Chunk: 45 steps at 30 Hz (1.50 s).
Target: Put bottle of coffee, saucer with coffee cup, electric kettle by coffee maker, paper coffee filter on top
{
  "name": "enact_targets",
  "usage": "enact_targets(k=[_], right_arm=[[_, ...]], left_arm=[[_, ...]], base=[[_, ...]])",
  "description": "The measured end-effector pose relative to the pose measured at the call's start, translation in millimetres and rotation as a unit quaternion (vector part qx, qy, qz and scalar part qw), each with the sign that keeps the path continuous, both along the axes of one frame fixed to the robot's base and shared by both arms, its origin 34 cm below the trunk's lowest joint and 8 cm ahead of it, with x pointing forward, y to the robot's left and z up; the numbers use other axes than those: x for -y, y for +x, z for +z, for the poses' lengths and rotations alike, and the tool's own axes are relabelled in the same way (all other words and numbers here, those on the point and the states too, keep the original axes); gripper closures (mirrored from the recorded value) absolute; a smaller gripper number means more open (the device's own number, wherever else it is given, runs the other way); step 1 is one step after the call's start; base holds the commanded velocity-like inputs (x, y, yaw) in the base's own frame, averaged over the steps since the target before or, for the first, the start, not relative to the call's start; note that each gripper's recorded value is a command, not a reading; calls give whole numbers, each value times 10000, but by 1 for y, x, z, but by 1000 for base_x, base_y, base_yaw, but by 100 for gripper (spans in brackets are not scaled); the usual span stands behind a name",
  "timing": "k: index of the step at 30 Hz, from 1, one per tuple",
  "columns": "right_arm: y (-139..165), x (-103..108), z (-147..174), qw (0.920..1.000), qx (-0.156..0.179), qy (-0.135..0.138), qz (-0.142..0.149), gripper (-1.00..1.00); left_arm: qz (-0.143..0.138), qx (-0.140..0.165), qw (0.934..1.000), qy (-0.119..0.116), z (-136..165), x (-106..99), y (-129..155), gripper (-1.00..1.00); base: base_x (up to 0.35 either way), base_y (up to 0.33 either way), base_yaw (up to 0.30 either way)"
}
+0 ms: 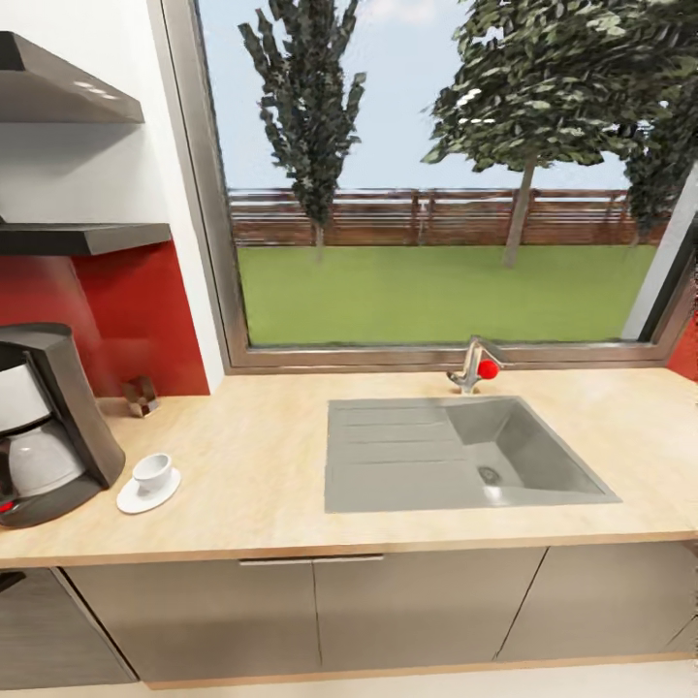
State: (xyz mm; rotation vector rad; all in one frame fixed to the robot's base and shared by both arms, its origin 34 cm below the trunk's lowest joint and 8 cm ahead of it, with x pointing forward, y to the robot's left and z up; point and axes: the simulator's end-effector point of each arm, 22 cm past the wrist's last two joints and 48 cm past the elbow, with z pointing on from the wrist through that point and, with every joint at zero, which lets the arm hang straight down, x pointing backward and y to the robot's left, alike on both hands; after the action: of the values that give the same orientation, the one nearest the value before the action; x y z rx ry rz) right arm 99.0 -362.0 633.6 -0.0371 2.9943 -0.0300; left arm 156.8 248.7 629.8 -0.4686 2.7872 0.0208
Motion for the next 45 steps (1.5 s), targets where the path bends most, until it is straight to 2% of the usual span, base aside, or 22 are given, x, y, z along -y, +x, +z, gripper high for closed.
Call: enact_targets(k=[15,45], right_arm=[[7,0,0,10000,89,-4,1,-100],[8,0,0,9999,106,-6,5,-100]], left_arm=[[0,87,10000,3,1,0,6,-100],[0,99,10000,4,1,0,7,-100]], base=[[30,-294,-157],[0,-295,-5]])
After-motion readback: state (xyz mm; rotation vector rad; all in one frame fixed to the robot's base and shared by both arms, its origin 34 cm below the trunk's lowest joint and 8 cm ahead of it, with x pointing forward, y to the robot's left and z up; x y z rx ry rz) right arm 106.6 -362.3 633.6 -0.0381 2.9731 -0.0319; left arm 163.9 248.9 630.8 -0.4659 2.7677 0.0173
